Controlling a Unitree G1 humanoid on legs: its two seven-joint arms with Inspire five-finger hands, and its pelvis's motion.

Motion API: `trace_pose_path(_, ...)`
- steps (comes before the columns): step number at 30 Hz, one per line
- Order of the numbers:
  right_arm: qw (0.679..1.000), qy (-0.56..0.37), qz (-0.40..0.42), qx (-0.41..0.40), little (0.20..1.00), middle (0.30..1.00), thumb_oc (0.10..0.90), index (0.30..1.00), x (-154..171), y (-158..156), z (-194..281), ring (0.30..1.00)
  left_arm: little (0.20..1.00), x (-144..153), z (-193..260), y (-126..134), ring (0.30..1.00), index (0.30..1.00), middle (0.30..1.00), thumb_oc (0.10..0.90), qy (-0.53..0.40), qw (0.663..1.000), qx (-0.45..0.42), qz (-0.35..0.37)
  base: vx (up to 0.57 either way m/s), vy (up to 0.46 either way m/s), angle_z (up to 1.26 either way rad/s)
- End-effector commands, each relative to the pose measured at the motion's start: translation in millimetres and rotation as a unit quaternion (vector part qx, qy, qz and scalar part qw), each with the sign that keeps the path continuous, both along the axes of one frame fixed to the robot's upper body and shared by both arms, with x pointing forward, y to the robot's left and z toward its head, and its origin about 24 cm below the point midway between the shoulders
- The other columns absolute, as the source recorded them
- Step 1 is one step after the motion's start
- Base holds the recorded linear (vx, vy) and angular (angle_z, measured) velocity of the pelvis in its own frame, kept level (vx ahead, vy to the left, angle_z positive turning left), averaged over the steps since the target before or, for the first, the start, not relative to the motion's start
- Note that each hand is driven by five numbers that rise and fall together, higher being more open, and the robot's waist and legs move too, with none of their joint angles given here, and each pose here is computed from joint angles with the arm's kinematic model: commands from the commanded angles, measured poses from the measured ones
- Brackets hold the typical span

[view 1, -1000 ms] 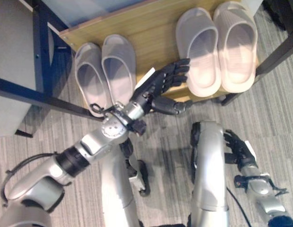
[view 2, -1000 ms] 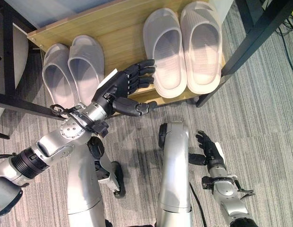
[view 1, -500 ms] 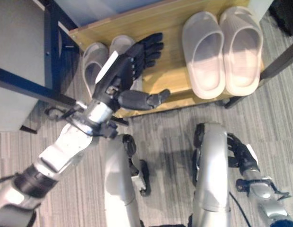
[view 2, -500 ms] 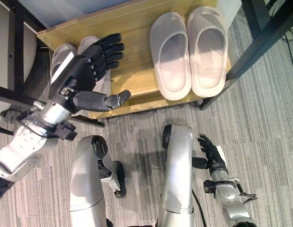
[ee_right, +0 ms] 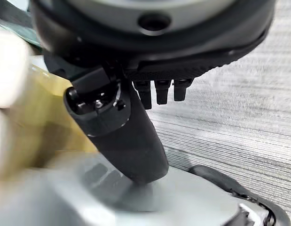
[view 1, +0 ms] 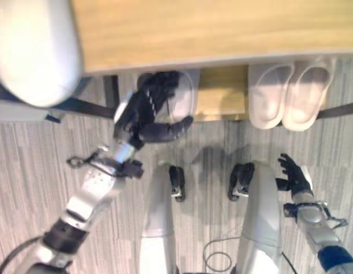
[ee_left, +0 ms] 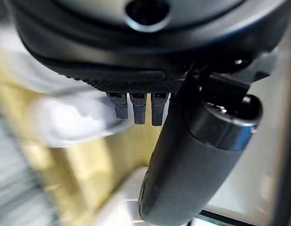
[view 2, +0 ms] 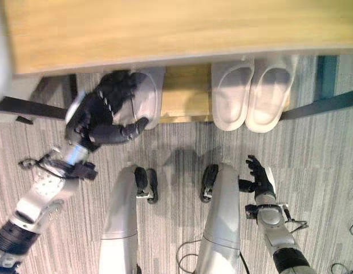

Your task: Arrange the slippers neatly on the shoe rack.

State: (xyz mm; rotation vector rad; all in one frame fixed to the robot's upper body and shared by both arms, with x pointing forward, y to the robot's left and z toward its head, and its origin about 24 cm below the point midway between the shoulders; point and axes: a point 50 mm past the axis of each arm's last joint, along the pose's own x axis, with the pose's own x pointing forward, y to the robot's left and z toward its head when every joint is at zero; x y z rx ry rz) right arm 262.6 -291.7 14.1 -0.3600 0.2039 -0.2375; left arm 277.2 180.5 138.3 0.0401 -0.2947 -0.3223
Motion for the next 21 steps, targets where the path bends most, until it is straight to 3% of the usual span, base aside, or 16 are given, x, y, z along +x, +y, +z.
trace_pose_path(1,0.991,-0.102,0.085,0.023,0.9,0.9,0.8,0.9,17.5,33.4,30.3,0.9,0.9,-5.5,-14.3,-15.1,0.9,0.9,0.9,0.8,-0.006,0.999,0.012,-0.043,-0.12,-0.024,0.02)
trace_pose_path(7,0.99,-0.081,0.106,0.041,0.9,0.9,0.8,0.9,4.0,44.6,15.4,0.9,0.9,-13.7,-83.5,-1.8,0.9,0.9,0.9,0.8,0.115,0.993,0.028,0.015,-0.02,-0.049,0.02)
trace_pose_path(14,0.986,0.023,0.136,0.09,0.9,0.9,0.8,0.9,-29.7,68.7,-35.8,0.9,0.9,-59.9,-186.1,13.5,0.9,0.9,0.9,0.8,0.303,0.943,0.104,0.086,0.19,-0.059,0.08)
trace_pose_path(21,0.972,0.06,0.201,0.108,0.9,0.9,0.8,0.9,-40.4,100.2,-50.0,0.9,0.9,-96.1,-233.5,19.0,0.9,0.9,0.9,0.8,0.403,0.895,0.151,0.118,0.16,-0.008,0.06)
